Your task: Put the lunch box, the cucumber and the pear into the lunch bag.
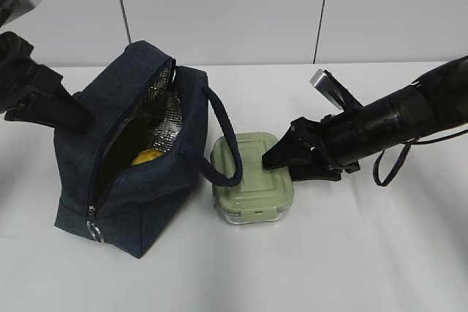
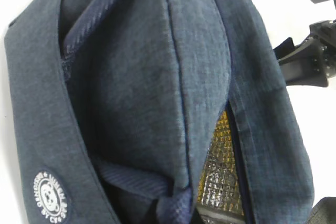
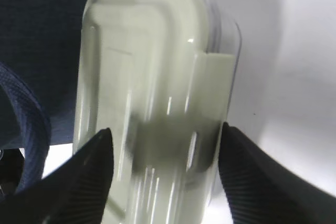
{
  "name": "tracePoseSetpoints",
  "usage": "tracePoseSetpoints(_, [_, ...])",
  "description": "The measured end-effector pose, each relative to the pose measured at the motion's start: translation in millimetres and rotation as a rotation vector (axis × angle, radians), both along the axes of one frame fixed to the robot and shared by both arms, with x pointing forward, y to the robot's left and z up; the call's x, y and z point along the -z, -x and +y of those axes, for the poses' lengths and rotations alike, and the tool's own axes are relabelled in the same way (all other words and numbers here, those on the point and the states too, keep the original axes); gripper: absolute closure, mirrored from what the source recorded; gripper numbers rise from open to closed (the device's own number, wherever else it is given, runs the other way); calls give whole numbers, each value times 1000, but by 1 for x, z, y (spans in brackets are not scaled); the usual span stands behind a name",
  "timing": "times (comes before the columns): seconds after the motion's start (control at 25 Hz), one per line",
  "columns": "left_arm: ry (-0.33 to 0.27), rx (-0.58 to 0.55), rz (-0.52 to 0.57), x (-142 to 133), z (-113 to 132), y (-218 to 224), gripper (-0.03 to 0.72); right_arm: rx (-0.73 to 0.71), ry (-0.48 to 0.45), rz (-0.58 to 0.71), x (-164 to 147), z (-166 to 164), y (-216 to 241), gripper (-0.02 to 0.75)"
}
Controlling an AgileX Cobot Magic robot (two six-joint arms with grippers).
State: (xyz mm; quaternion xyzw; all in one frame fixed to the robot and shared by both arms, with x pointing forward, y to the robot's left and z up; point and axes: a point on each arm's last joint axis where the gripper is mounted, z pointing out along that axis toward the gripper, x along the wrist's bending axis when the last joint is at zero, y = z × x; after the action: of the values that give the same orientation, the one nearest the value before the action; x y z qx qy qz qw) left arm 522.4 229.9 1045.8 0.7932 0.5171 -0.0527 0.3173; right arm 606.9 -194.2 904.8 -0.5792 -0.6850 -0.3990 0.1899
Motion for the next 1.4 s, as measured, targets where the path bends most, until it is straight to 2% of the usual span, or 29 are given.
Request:
tracePoseSetpoints(0.32, [0, -1, -1, 0, 0, 0, 682, -43, -1, 33, 9, 1, 1, 320])
tracePoseSetpoints(0.48, [0, -1, -2, 0, 0, 0, 682, -52, -10, 33, 8, 1, 1, 460])
tracePoseSetpoints(0.68, [0, -1, -2, 0, 0, 0, 682, -57, -13, 31, 7, 1, 2, 471])
tracePoseSetpoints(0.8, [0, -1, -2, 0, 0, 0, 682, -56, 26, -19, -5, -1, 3, 471])
tracePoseSetpoints(1.0, [0, -1, -2, 0, 0, 0, 682, 13, 89, -239, -68, -8, 3, 472])
tracePoseSetpoints(1.4, [-1, -2, -3, 0, 0, 0, 682, 53, 71, -507, -170, -9, -4, 474])
